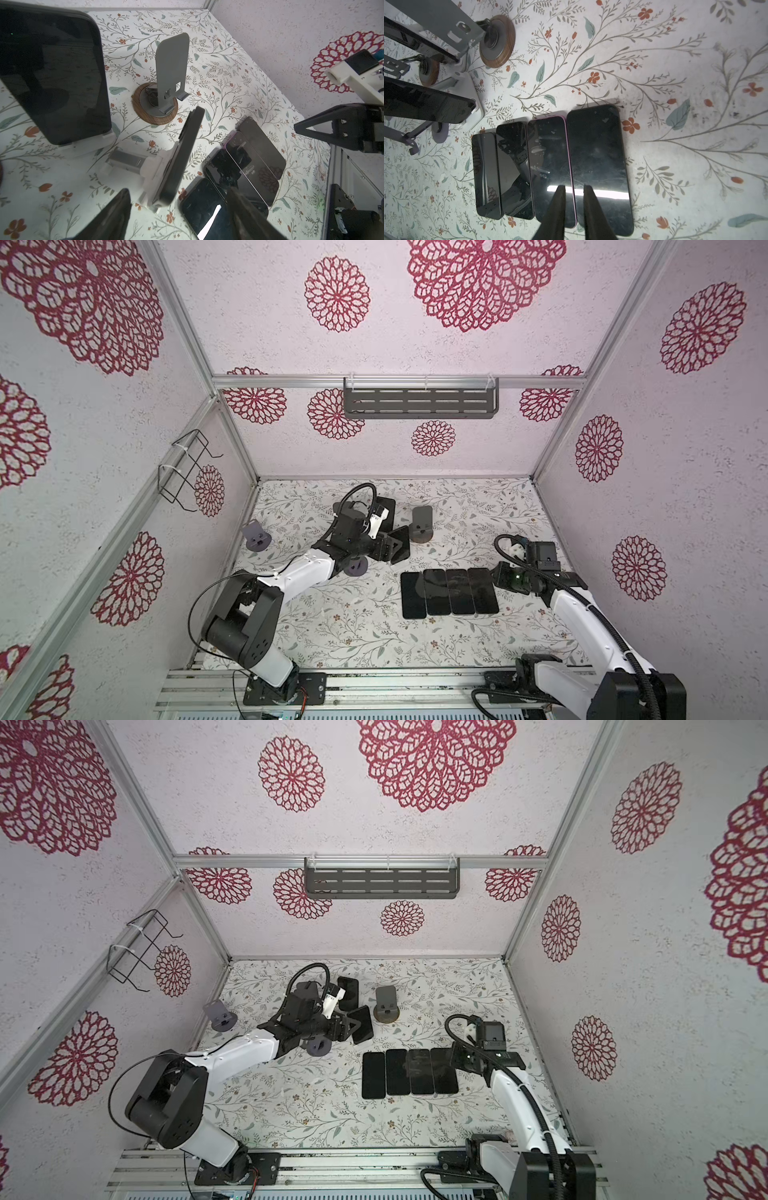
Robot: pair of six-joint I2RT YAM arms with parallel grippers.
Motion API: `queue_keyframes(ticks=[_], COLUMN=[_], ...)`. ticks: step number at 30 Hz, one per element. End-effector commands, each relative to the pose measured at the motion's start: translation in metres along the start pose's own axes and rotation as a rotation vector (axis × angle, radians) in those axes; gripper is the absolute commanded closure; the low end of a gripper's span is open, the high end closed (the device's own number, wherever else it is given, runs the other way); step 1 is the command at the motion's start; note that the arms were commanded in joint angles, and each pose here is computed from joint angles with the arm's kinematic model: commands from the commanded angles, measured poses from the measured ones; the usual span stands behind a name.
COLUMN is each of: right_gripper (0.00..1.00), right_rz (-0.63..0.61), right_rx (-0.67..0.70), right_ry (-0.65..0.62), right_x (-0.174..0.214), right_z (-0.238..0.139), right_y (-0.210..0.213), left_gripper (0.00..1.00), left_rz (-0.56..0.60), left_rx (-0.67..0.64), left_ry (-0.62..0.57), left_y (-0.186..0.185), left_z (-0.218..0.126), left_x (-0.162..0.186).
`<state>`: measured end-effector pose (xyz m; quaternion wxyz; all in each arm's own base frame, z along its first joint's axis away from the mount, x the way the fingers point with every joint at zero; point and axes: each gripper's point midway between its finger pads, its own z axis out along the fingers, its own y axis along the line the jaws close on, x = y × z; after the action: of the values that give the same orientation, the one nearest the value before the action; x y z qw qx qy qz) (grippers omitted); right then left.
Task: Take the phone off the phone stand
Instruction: 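Move the left gripper to the black phone on the stand nearest it, then grasp and lift the black phone with the left gripper while the right approaches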
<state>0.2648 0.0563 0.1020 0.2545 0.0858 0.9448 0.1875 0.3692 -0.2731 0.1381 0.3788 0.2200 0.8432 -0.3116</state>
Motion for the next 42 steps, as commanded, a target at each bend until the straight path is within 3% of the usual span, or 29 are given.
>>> queue_keyframes(ticks=[1, 14, 20, 29, 37, 42], right_gripper=[0.79, 0.80, 0.80, 0.80, 0.79, 0.62], right_rz=[-0.015, -0.012, -0.008, -0.016, -0.082, -0.231], right_rx=[0.025, 0.041, 0.024, -0.033, -0.383, -0.729], right_ry=[-0.014, 0.002, 0.004, -0.019, -0.110, -0.118], right_x=[-0.008, -0.002, -0.002, -0.006, -0.031, -0.038], right_z=[-0.004, 0.002, 0.004, -0.001, -0.021, -0.043], right_y=[-0.002, -0.007, -0.005, 0.007, 0.074, 0.138], left_gripper=[0.31, 0.75, 0.87, 0.95, 0.99, 1.00], left_rz=[0.047, 0.038, 0.029, 0.017, -0.002, 0.003], left_rx=[0.018, 0.006, 0.014, 0.024, 0.094, 0.339], left_ry=[-0.067, -0.094, -0.097, -0.118, -0.130, 0.027], left_y=[0.000, 0.004, 0.000, -0.013, -0.044, -0.090], left_z=[0.007, 0.010, 0.007, -0.013, -0.050, -0.067], left_x=[-0.020, -0.029, -0.032, -0.052, -0.080, -0.072])
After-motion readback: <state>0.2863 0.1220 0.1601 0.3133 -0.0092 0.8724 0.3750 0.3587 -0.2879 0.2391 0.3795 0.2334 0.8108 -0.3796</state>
